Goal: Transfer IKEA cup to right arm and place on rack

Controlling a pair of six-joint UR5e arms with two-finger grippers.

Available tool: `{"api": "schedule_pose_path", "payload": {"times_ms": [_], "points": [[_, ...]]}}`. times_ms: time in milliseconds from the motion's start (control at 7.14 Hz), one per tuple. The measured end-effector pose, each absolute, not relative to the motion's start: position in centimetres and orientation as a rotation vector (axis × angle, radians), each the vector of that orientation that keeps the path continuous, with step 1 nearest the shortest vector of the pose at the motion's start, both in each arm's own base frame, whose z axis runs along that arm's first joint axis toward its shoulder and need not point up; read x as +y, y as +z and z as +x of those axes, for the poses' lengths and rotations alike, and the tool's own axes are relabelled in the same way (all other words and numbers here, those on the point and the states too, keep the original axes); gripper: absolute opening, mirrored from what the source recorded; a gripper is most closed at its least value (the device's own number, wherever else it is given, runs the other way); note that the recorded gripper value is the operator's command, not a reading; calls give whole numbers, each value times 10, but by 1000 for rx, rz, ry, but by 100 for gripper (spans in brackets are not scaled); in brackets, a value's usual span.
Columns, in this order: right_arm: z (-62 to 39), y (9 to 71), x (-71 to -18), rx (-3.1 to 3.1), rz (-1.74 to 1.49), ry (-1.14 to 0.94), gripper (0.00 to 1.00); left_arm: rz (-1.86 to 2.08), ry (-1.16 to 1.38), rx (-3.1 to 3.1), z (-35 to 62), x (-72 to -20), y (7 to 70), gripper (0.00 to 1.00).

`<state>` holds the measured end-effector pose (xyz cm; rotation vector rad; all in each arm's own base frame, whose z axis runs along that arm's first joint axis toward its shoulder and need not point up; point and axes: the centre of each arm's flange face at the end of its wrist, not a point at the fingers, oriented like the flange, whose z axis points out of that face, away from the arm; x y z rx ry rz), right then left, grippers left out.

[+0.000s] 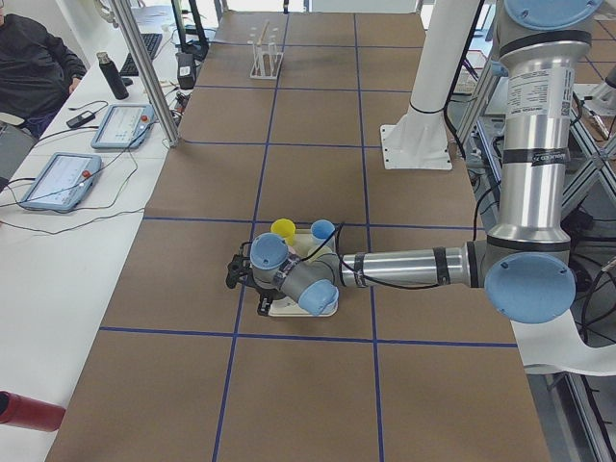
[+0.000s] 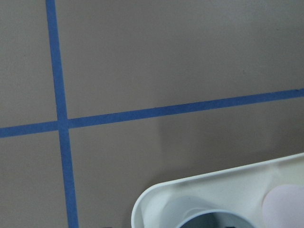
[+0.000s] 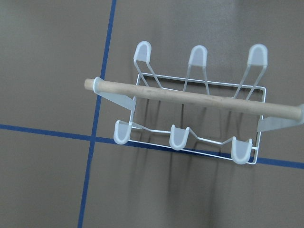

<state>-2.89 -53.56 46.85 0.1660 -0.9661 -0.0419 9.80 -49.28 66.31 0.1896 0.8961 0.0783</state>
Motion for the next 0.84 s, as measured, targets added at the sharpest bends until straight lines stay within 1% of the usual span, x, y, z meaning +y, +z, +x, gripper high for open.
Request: {"api": "schedule_pose_path", "payload": {"times_ms": [840], "points": [[-29, 469, -536, -967, 165, -43, 100, 195, 83, 898, 98, -493, 660, 28]]}}
